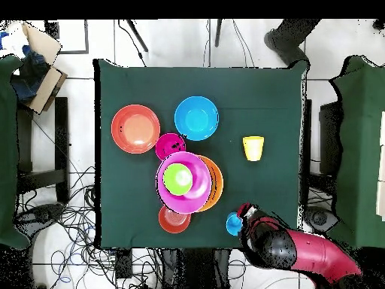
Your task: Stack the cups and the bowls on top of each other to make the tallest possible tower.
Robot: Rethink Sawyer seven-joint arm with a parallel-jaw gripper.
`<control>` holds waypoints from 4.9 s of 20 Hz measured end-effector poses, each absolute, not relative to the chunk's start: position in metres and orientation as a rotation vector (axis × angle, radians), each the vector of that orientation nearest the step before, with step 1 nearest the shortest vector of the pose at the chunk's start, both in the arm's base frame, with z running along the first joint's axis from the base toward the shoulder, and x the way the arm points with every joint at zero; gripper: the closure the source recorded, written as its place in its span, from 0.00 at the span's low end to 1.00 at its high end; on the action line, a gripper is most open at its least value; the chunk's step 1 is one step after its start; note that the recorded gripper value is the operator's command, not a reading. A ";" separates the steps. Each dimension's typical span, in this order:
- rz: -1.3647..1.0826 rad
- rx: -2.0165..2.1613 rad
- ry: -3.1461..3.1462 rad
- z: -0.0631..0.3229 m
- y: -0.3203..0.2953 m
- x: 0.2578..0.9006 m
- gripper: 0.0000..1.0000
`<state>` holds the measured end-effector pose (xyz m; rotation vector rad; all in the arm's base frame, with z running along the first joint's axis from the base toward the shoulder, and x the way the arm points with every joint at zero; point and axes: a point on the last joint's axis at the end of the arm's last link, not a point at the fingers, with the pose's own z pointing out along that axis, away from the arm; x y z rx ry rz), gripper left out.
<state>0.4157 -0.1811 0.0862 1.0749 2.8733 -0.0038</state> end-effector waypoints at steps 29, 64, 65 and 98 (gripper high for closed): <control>0.040 0.681 2.871 0.024 -0.133 0.362 0.00; -0.030 0.656 2.927 0.012 -0.131 0.326 0.00; -0.035 0.653 2.931 0.011 -0.131 0.325 0.00; -0.071 1.007 2.804 0.085 -0.175 0.338 1.00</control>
